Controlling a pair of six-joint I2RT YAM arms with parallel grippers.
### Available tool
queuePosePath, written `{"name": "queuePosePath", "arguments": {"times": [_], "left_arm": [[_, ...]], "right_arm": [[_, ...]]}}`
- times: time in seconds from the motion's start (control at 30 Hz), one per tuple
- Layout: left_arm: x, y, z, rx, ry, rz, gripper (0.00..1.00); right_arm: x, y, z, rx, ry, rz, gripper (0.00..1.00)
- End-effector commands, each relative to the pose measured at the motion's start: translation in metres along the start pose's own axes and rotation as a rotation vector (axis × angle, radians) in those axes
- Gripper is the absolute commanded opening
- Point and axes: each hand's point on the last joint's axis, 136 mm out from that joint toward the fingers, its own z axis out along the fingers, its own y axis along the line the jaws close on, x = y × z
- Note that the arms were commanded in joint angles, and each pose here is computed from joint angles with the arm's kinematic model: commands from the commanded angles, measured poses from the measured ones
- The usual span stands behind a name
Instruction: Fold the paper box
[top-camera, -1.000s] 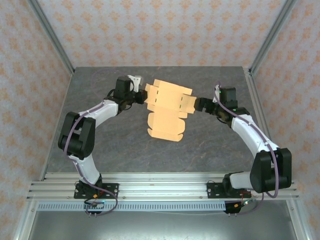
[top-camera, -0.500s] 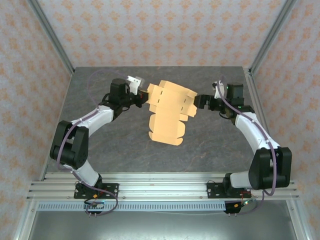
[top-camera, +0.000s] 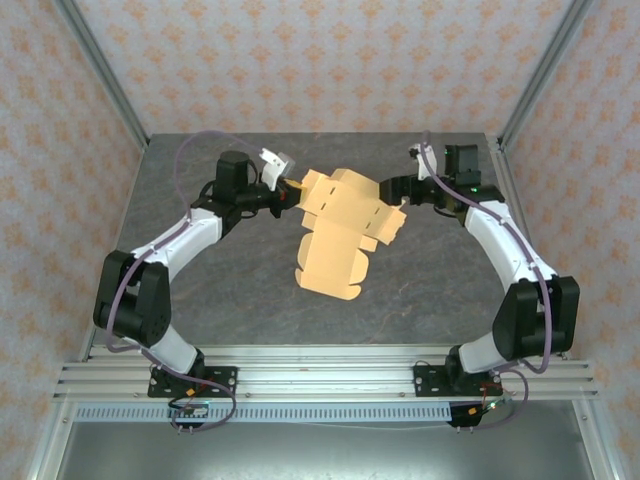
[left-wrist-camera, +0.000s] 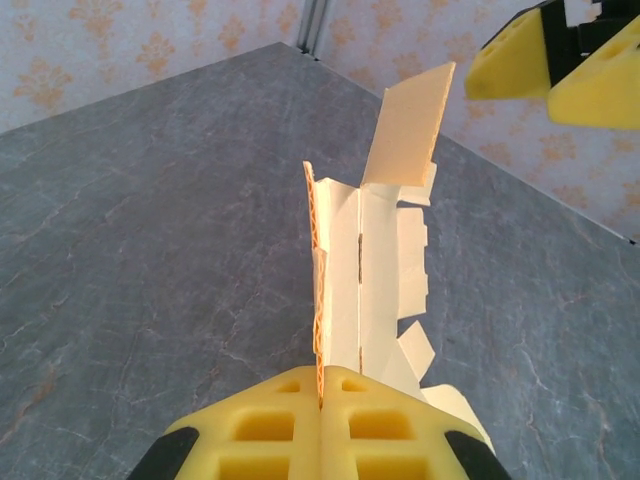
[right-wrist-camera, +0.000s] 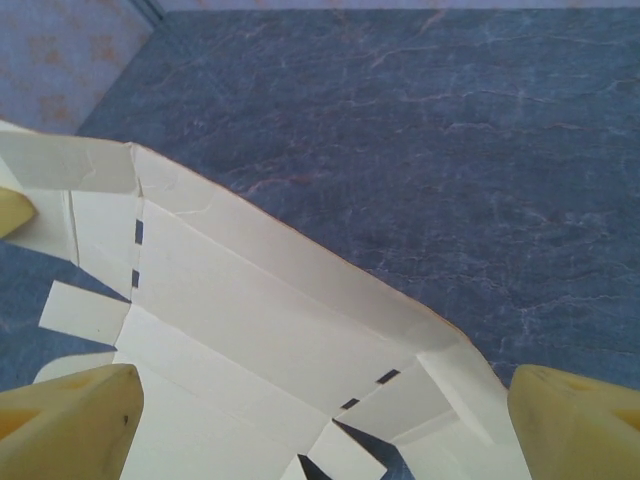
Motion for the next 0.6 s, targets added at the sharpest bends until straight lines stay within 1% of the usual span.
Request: {"name": "queuePosePath", "arguments": {"times": [0.0, 0.13, 0.3, 0.57], "left_arm": [[-0.019, -0.019, -0.012, 0.053, -0.02, 0.075, 0.0], [-0.026, -0.03, -0.018, 0.092, -0.036, 0.092, 0.0], [-0.033, -0.037, -0.023, 0.108, -0.043, 0.106, 0.0], [-0.034, -0.047, -0.027, 0.152, -0.035, 0.124, 0.0]], "right_arm": [[0.005, 0.003, 0.004, -0.007, 0.042, -0.05, 0.94], [0.004, 0.008, 0.006, -0.044, 0.046, -0.058, 0.94], [0.004, 0.019, 0.009, -0.116, 0.072, -0.064, 0.93], [0.009, 0.026, 0.007, -0.145, 0.08, -0.082, 0.92]]}}
